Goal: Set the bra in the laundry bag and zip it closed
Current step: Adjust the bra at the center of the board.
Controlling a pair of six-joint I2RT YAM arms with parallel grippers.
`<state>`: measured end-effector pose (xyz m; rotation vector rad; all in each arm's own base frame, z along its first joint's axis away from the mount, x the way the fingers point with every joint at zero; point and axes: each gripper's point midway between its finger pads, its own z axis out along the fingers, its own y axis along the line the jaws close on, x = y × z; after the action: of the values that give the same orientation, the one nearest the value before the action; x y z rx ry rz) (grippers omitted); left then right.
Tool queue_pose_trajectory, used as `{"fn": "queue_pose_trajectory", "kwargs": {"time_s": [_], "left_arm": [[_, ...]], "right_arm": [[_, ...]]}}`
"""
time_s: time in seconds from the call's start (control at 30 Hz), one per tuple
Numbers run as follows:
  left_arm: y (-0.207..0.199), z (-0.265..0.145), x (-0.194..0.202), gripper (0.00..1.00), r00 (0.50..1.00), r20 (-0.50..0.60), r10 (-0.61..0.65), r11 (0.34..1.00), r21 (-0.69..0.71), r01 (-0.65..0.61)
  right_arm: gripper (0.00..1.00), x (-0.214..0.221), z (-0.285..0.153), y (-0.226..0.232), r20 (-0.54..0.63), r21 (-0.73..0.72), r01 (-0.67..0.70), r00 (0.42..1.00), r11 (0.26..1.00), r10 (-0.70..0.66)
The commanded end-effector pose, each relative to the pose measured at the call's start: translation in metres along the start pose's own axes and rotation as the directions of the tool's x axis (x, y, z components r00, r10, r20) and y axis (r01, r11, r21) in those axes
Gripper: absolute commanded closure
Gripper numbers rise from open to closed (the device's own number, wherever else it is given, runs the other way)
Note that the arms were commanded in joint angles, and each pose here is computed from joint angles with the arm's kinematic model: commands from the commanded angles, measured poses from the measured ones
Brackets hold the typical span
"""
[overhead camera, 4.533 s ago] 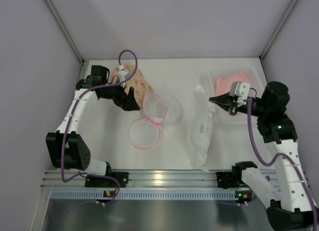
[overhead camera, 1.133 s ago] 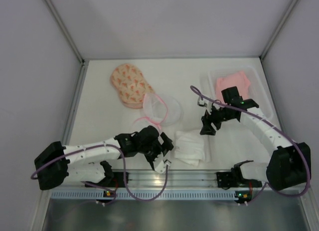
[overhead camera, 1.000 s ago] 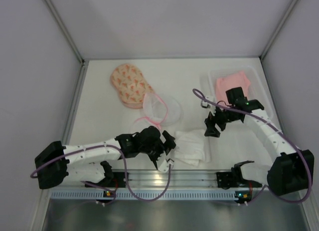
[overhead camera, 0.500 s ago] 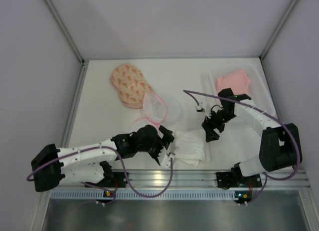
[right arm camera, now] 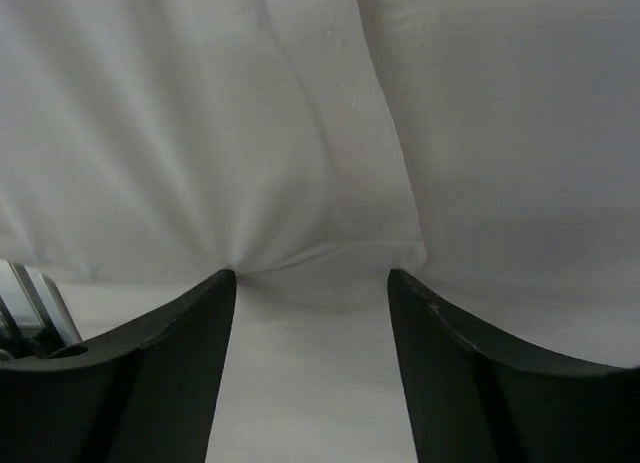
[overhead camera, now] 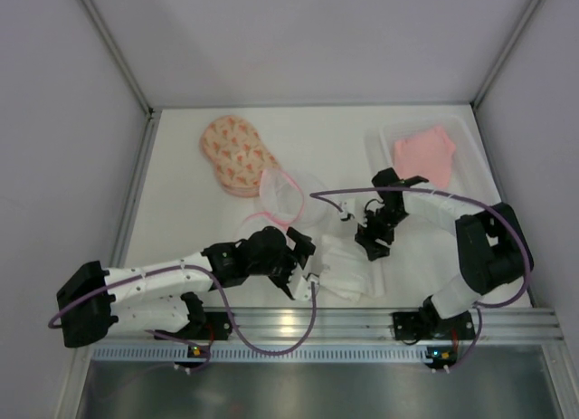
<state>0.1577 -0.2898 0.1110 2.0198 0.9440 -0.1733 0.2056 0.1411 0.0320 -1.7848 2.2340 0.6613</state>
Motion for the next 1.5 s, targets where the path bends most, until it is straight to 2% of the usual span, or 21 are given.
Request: {"fn": "queue_pose_trajectory", "kwargs": {"time_s": [0.0, 0.03, 0.1, 0.13, 0.2, 0.27, 0.4, 0.53, 0.6, 0.77, 0.93, 1.03, 1.1, 1.17, 1.2, 1.23, 1.3, 1.33, 1.47], "left_arm": [[0.023, -0.004, -0.012, 0.01, 0.999, 0.029, -0.024, 0.997, -0.074, 0.026], [0.025, -0.004, -0.013, 0.01, 0.999, 0.029, -0.033, 0.996, -0.079, 0.035], [0.027, -0.007, -0.012, 0.01, 0.999, 0.024, -0.046, 0.994, -0.095, 0.048], [0.028, -0.008, -0.012, 0.01, 0.998, 0.022, -0.058, 0.993, -0.102, 0.060], [0.032, -0.014, -0.010, 0.01, 0.998, 0.009, -0.069, 0.990, -0.125, 0.070], [0.035, -0.021, -0.009, 0.01, 0.995, -0.004, -0.097, 0.985, -0.141, 0.095], [0.038, -0.035, -0.006, 0.01, 0.991, -0.020, -0.131, 0.976, -0.177, 0.125], [0.041, -0.050, 0.002, 0.01, 0.982, -0.046, -0.183, 0.957, -0.239, 0.167], [0.047, -0.057, 0.004, 0.01, 0.972, -0.045, -0.229, 0.937, -0.281, 0.208], [0.074, -0.083, 0.014, 0.01, 0.931, -0.047, -0.362, 0.840, -0.449, 0.304], [0.098, -0.118, 0.025, 0.01, 0.881, 0.024, -0.473, 0.715, -0.574, 0.399], [0.105, -0.133, 0.038, 0.01, 0.869, 0.011, -0.495, 0.681, -0.617, 0.395], [0.109, -0.139, 0.039, 0.01, 0.866, 0.016, -0.501, 0.665, -0.633, 0.396], [0.108, -0.139, 0.039, 0.01, 0.863, 0.016, -0.505, 0.668, -0.626, 0.403], [0.108, -0.137, 0.038, 0.01, 0.866, 0.018, -0.500, 0.676, -0.617, 0.403], [0.106, -0.134, 0.038, 0.01, 0.866, 0.013, -0.499, 0.682, -0.611, 0.402], [0.103, -0.127, 0.037, 0.01, 0.868, 0.012, -0.496, 0.699, -0.589, 0.407], [0.101, -0.125, 0.037, 0.01, 0.868, 0.012, -0.497, 0.704, -0.579, 0.411], [0.094, -0.112, 0.032, 0.01, 0.873, 0.017, -0.487, 0.743, -0.518, 0.424]], "right_arm": [[0.39, 0.005, 0.012, -0.011, -0.025, 0.014, 0.066, 0.998, 0.998, -0.066], [0.58, 0.006, 0.012, -0.010, -0.028, 0.009, 0.073, 0.997, 0.997, -0.072], [0.71, 0.003, 0.004, -0.007, -0.023, 0.014, 0.087, 0.996, 0.996, -0.087], [0.83, -0.007, -0.007, -0.008, 0.000, 0.044, 0.108, 0.994, 0.993, -0.108], [1.00, -0.015, -0.023, 0.000, 0.015, 0.040, 0.113, 0.993, 0.993, -0.114], [1.00, -0.039, -0.058, 0.001, 0.069, 0.104, 0.148, 0.985, 0.984, -0.155], [1.00, -0.052, -0.092, 0.009, 0.083, 0.145, 0.157, 0.982, 0.977, -0.170], [1.00, -0.097, -0.146, 0.016, 0.182, 0.242, 0.229, 0.944, 0.943, -0.276], [1.00, -0.119, -0.158, 0.026, 0.243, 0.230, 0.229, 0.928, 0.946, -0.284], [1.00, -0.186, -0.197, 0.065, 0.425, 0.209, 0.291, 0.833, 0.934, -0.355], [1.00, -0.219, -0.249, 0.107, 0.557, 0.236, 0.319, 0.730, 0.918, -0.396], [1.00, -0.208, -0.255, 0.121, 0.552, 0.244, 0.318, 0.732, 0.916, -0.400], [1.00, -0.186, -0.242, 0.121, 0.502, 0.217, 0.295, 0.783, 0.930, -0.366], [1.00, -0.164, -0.244, 0.108, 0.471, 0.261, 0.259, 0.807, 0.930, -0.357], [1.00, -0.143, -0.233, 0.109, 0.440, 0.225, 0.225, 0.845, 0.948, -0.305], [1.00, -0.126, -0.232, 0.095, 0.399, 0.257, 0.198, 0.870, 0.946, -0.291], [1.00, -0.090, -0.207, 0.090, 0.320, 0.198, 0.156, 0.923, 0.968, -0.214], [1.00, -0.067, -0.200, 0.079, 0.242, 0.222, 0.112, 0.956, 0.969, -0.165], [1.00, -0.010, -0.164, 0.077, 0.058, 0.184, 0.095, 0.993, 0.978, -0.108]]}}
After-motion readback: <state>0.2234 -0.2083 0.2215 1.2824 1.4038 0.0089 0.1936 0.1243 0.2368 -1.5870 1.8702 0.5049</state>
